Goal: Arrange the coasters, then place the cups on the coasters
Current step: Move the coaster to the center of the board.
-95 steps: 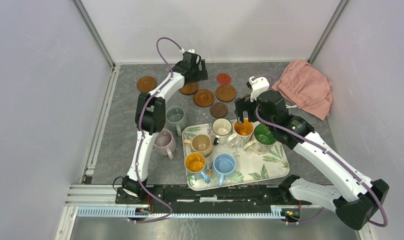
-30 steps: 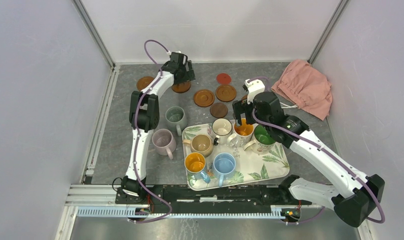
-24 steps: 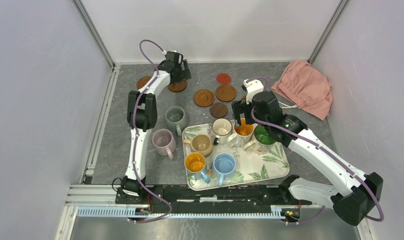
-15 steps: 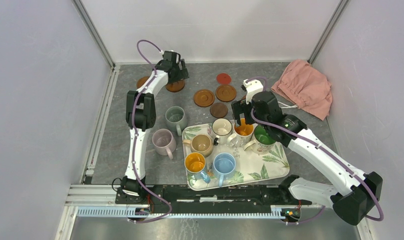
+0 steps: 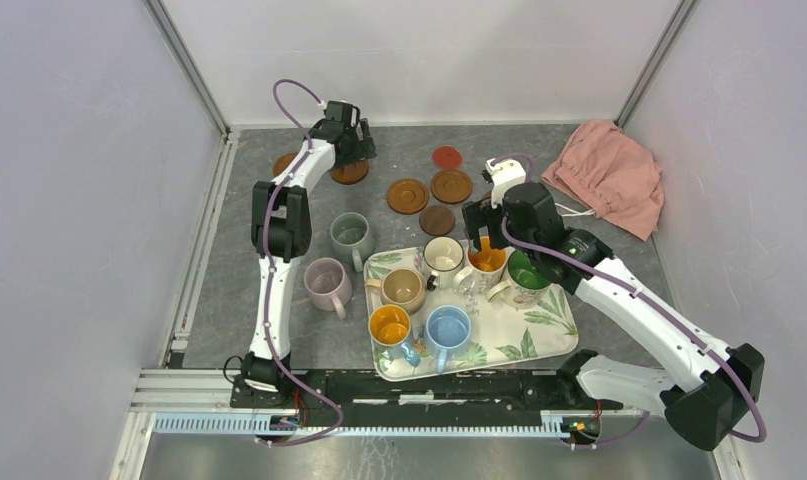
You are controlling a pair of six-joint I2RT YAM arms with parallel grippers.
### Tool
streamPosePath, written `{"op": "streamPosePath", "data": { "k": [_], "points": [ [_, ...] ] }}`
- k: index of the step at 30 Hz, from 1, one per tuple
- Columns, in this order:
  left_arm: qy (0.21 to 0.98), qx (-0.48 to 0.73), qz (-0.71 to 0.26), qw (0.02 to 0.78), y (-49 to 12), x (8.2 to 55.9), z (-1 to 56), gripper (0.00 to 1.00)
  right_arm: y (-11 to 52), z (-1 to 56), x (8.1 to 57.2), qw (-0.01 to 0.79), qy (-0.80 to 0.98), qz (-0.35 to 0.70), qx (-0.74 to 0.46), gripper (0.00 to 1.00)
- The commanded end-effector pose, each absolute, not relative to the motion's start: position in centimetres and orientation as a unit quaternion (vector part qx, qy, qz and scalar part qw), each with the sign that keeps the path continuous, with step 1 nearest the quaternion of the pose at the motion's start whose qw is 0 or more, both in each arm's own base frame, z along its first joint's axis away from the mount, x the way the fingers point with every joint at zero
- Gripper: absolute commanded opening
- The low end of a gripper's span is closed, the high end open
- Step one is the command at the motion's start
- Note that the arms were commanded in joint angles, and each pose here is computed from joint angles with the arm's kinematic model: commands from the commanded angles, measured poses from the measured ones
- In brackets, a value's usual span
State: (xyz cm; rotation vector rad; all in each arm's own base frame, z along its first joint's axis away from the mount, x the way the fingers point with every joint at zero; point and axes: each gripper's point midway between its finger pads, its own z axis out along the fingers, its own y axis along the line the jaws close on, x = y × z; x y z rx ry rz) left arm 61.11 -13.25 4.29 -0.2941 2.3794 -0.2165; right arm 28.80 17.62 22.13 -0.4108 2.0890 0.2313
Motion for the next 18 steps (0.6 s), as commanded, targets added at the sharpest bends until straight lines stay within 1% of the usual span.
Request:
{"op": "streamPosePath", "data": {
  "k": [1, 8, 18],
  "points": [
    [0.913, -0.094, -0.095, 0.387, -13.4, 61.8, 8.4, 1.0, 17.8, 24.9, 29.3, 0.512, 0.837, 0.109, -0.16, 0.98],
    [0.908, -0.091, -0.087, 0.4, -12.9, 61.9, 9.9, 1.0, 17.6, 25.3, 29.0, 0.516, 0.834, 0.111, -0.159, 0.98],
    [0.921, -0.088, -0.087, 0.369, -12.8, 61.5, 6.3, 1.0, 16.8, 25.3, 28.4, 0.519, 0.834, 0.104, -0.153, 0.98]
  ]
}}
